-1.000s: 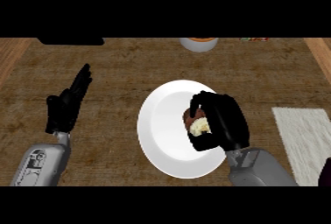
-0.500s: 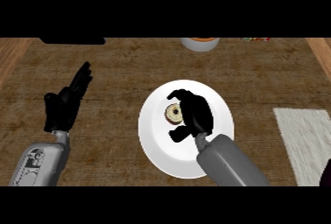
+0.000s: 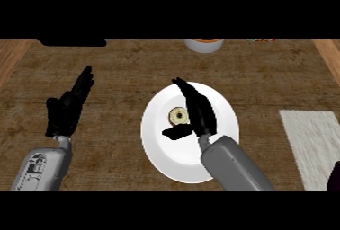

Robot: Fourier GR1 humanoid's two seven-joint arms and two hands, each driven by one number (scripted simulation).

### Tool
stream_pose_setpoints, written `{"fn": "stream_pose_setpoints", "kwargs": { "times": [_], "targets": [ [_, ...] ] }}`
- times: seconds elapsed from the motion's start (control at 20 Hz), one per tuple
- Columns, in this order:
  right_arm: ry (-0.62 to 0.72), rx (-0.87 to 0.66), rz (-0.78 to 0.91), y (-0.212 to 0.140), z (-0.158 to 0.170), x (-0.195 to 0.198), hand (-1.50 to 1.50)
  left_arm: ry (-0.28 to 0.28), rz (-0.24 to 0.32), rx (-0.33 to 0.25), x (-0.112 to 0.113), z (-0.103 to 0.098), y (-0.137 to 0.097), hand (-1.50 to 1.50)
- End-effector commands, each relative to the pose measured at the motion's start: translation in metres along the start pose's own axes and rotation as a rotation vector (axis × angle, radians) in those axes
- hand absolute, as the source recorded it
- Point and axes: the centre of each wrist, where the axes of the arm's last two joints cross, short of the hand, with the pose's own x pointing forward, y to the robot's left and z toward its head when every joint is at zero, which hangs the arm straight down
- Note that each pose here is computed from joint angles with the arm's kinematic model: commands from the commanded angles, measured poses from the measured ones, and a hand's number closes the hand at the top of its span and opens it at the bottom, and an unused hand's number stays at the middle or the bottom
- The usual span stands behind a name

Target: Pick the cupcake from the placemat and place it in the plate

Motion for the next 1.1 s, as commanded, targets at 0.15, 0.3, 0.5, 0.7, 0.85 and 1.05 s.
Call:
{"fn": "stream_pose_setpoints", "kwargs": {
  "times": [0.15, 0.3, 0.5, 0.7, 0.85, 1.05],
  "targets": [
    [0.039, -0.229, -0.239, -0.044, 0.000, -0.025, -1.50, 0.006, 0.003, 0.020, -0.008, -0.003, 0.000, 0.00],
    [0.061, -0.323, -0.276, -0.087, 0.017, -0.043, -1.50, -0.002, -0.013, 0.019, 0.004, 0.003, 0.011, 0.00],
    [0.061, -0.345, -0.306, -0.131, 0.063, -0.076, -1.50, 0.012, -0.003, 0.028, -0.005, 0.006, 0.001, 0.00],
    [0.069, -0.356, -0.329, -0.173, 0.078, -0.121, -1.50, 0.000, -0.012, 0.020, 0.004, 0.009, 0.015, 0.00],
    [0.059, -0.313, -0.319, -0.209, 0.105, -0.120, -1.50, 0.008, 0.006, 0.020, 0.005, 0.016, 0.003, 0.00],
    [0.070, -0.314, -0.306, -0.221, 0.114, -0.143, -1.50, -0.001, -0.008, 0.009, -0.006, 0.021, 0.012, 0.00]
  ]
}}
